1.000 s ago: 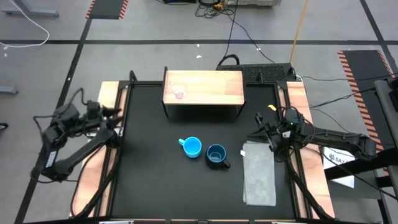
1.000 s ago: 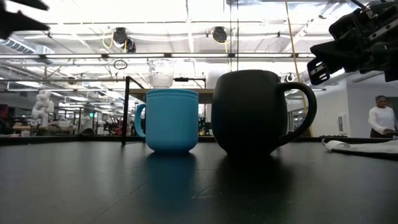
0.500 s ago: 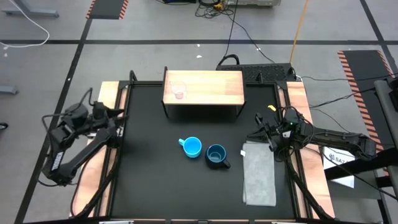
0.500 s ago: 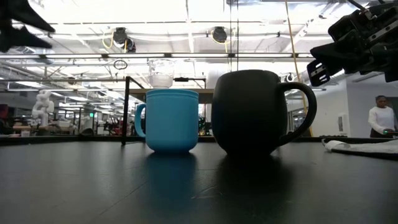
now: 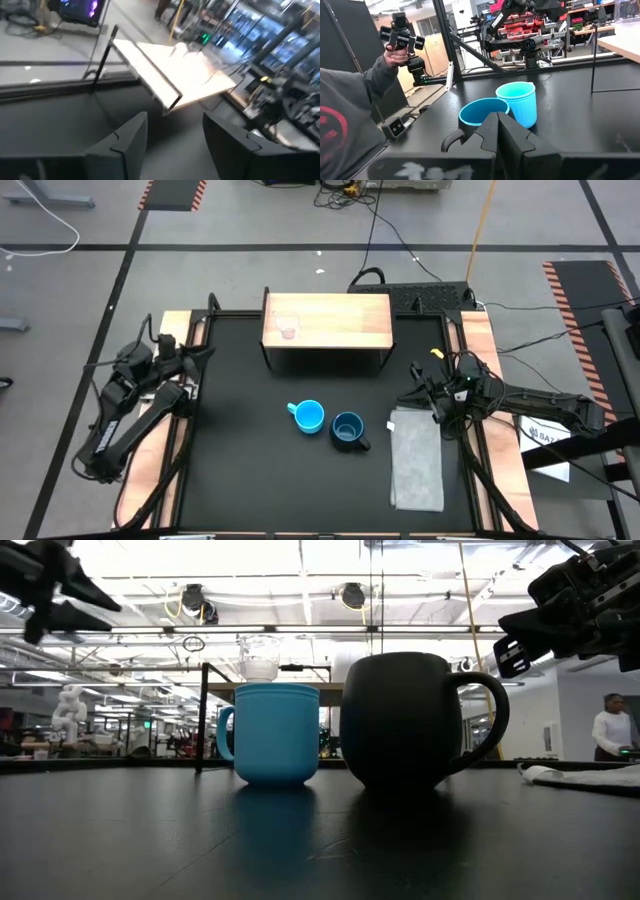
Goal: Stack small to large cups/mugs on shelf
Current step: Put the light blue mug on the shelf
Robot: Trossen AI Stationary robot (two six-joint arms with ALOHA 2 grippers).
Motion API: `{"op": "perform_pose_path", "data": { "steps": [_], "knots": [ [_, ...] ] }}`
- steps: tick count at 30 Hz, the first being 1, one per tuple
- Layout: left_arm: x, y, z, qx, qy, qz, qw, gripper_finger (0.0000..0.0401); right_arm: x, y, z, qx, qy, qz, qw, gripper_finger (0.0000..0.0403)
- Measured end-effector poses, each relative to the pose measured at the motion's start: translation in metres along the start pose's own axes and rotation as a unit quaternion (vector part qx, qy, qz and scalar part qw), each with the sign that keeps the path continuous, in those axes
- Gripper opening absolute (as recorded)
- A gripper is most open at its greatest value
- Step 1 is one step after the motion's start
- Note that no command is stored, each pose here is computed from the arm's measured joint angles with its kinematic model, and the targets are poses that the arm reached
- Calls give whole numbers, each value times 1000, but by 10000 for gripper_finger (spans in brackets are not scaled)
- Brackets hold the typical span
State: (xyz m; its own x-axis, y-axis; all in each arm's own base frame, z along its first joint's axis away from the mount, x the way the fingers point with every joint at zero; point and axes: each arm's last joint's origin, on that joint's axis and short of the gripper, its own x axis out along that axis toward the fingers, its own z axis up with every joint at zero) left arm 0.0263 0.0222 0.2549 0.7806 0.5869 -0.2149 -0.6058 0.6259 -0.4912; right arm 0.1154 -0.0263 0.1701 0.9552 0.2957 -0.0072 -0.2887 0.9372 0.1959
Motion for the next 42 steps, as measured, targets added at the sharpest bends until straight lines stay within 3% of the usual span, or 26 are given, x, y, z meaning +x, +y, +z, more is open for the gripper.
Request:
{"op": "perform_pose_path", "data": {
  "steps": [4, 9, 13, 19, 26, 33, 42],
  "knots": [
    [22, 10, -6, 10, -31, -24, 999, 180, 0, 0, 0, -9, 0, 0, 1000, 0],
    [48, 19, -20, 66, -61, -100, 991, 180, 0, 0, 0, -11, 0, 0, 1000, 0],
    [61, 20, -36, 109, -51, -202, 972, 179, 0, 0, 0, -10, 0, 0, 1000, 0],
    [72, 19, -59, 155, -50, -283, 945, 179, 0, 0, 0, -10, 0, 0, 1000, 0],
    [74, 14, -69, 162, -30, -306, 938, 179, 0, 0, 1, -1, -5, 1, 1000, 0],
    [77, 10, -76, 175, -18, -283, 943, 179, 0, 0, 2, -3, -8, 1, 1000, 0],
    [81, 0, -93, 211, 54, -314, 924, 179, 0, 0, 3, -6, -11, 2, 1000, 0]
  ]
}}
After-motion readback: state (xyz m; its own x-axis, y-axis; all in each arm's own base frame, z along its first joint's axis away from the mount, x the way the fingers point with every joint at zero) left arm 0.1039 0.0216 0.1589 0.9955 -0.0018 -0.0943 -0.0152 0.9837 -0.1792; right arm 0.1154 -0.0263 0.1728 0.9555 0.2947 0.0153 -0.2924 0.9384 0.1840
